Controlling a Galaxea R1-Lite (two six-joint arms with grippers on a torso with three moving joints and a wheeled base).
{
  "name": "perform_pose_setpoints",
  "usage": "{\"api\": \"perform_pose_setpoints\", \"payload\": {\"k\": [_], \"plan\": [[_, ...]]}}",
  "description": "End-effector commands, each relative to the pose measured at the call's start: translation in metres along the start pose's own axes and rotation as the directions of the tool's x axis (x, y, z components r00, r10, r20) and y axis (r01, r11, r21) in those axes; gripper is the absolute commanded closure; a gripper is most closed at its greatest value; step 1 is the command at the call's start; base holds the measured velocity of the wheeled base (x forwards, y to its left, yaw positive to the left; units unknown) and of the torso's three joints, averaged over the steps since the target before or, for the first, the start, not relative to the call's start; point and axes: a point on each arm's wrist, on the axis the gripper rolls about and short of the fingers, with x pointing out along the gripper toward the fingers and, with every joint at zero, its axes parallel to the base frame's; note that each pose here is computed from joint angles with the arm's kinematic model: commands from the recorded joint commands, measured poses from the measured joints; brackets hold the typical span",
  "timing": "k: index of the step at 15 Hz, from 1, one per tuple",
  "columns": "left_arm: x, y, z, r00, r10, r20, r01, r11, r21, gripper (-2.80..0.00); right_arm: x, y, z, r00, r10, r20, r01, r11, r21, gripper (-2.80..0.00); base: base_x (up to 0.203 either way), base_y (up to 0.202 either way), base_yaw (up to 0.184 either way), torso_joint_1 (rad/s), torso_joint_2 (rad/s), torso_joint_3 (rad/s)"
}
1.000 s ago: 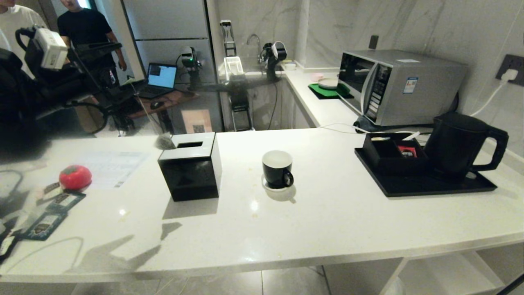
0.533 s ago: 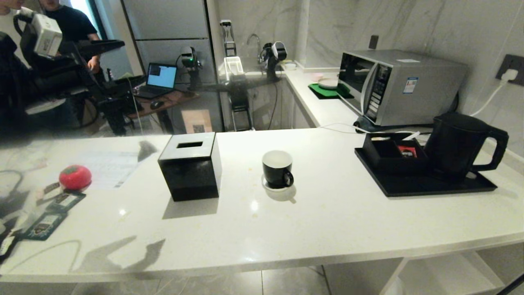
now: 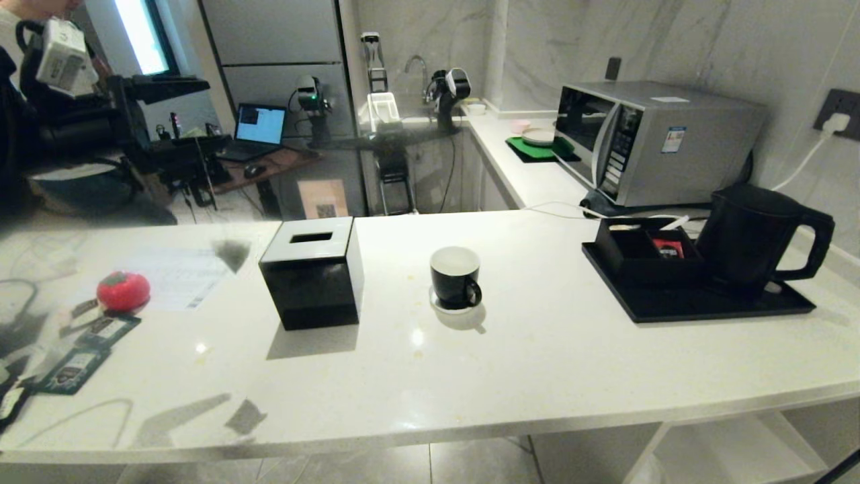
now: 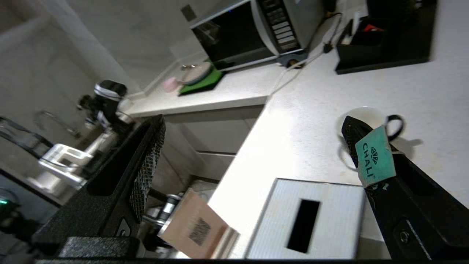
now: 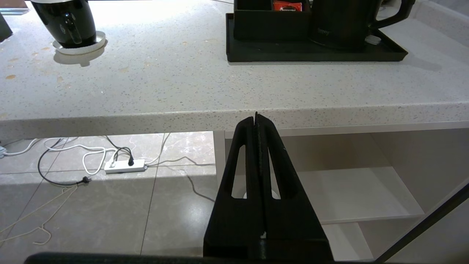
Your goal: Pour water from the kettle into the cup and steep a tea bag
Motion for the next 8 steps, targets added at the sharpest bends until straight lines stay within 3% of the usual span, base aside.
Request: {"api": "perform_pose_setpoints", "payload": {"k": [1, 8], "plan": [[-0.005, -0.005, 0.012, 1.000, -0.021, -0.012, 0.021, 0.999, -0.046, -2.80, 0.000, 0.000, 0.000, 1.000, 0.000, -0.002, 0.000, 1.000, -0.001, 0.00, 0.000, 0.000, 0.000, 0.000, 0.00, 0.000], [-0.018, -0.025, 0.039, 0.997, -0.034, -0.073, 0.015, 0.968, -0.250, -2.80, 0.000, 0.000, 0.000, 1.000, 0.000, -0.001, 0.000, 1.000, -0.001, 0.00, 0.000, 0.000, 0.000, 0.000, 0.00, 0.000]]}}
